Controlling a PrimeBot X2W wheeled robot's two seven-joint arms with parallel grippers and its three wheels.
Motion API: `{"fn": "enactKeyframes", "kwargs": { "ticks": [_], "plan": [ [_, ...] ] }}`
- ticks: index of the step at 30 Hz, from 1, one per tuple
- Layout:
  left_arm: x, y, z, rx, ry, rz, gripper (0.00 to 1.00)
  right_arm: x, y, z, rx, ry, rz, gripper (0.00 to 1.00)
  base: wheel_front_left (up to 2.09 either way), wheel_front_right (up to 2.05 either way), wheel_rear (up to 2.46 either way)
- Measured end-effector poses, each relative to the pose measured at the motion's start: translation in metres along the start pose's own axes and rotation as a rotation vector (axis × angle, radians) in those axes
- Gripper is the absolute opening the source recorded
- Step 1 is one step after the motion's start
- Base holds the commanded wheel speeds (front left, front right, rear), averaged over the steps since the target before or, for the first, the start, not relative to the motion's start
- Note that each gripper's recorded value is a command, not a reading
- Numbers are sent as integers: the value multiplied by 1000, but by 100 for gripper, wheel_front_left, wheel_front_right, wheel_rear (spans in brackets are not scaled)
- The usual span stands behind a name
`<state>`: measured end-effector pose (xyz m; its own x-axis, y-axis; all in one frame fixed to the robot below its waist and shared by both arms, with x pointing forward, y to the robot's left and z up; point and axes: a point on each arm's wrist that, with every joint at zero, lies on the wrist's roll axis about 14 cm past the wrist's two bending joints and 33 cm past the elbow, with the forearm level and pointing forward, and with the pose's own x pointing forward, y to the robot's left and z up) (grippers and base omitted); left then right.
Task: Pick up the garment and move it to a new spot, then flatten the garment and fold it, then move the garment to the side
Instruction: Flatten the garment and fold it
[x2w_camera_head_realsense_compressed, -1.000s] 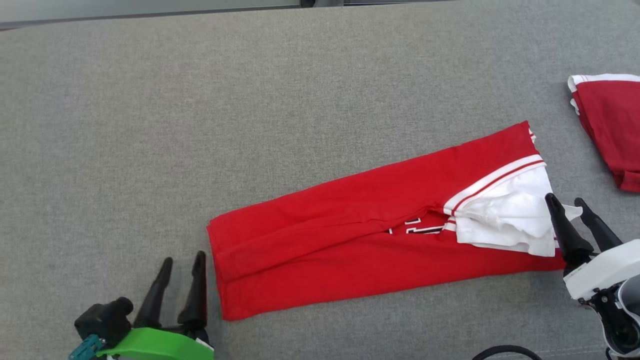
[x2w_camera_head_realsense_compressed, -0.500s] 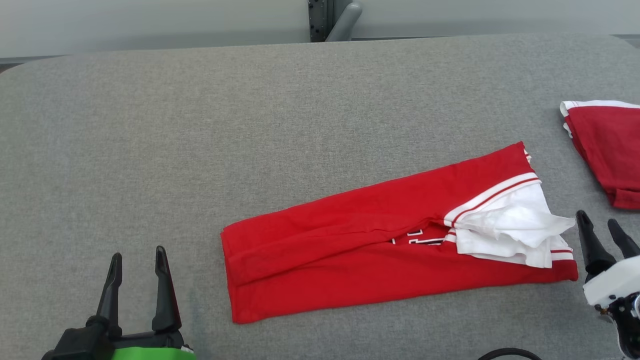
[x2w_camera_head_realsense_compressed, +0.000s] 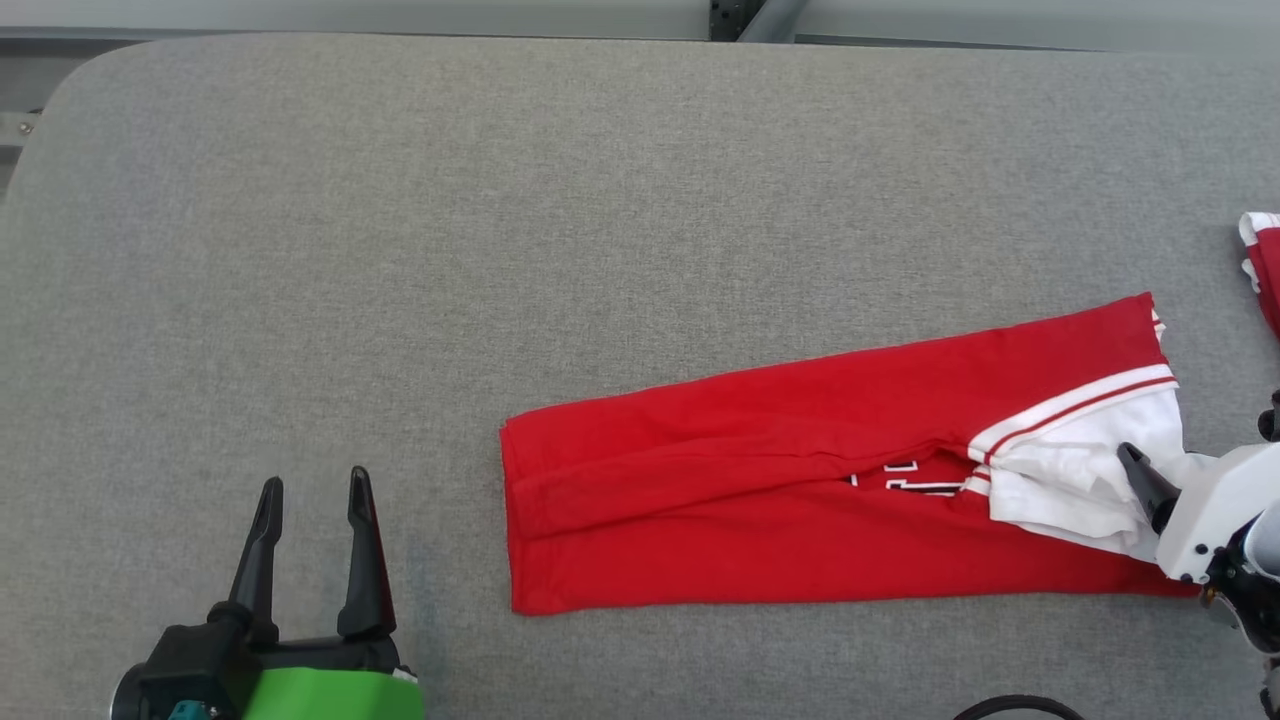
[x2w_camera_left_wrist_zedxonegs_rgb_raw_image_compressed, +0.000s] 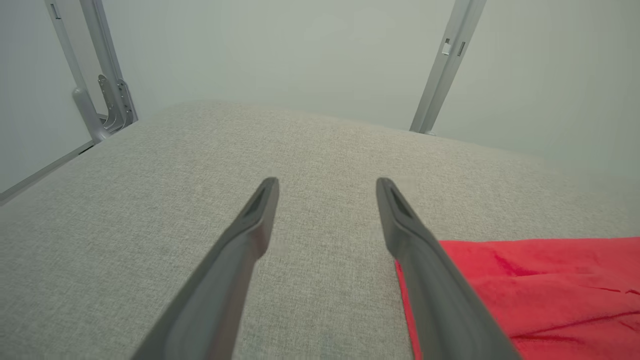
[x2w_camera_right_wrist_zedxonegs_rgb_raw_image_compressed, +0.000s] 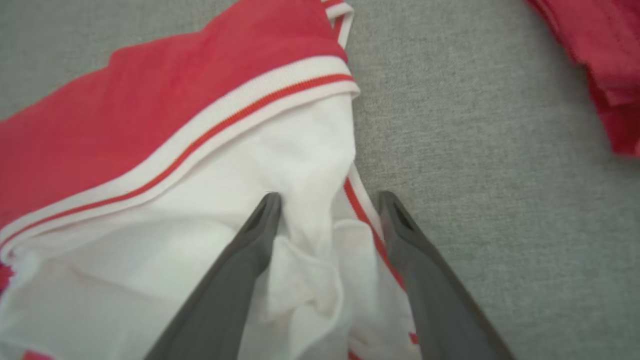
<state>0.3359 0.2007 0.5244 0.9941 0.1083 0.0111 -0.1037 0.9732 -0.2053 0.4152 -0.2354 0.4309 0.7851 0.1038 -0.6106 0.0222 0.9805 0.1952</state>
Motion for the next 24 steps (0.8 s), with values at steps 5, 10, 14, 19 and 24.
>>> {"fn": "enactKeyframes", "kwargs": {
  "ticks": [5, 10, 14, 19, 24],
  "plan": [
    [-2, 5, -3, 1, 12, 27, 100, 7, -5, -9, -56, 75, -3, 100, 0, 0, 0],
    [-5, 9, -9, -4, 31, 43, 100, 7, -1, -19, -62, 141, 25, 100, 0, 0, 0],
    [-8, 11, -12, -20, 40, 54, 100, 4, 13, -26, -45, 174, 79, 0, 0, 0, 0],
    [-9, 11, -16, -29, 51, 56, 100, -1, 25, -26, 22, 166, 134, 0, 0, 0, 0],
    [-9, 8, -17, -36, 55, 44, 100, -10, -4, -4, 56, 97, 80, 0, 0, 0, 0]
  ]
}}
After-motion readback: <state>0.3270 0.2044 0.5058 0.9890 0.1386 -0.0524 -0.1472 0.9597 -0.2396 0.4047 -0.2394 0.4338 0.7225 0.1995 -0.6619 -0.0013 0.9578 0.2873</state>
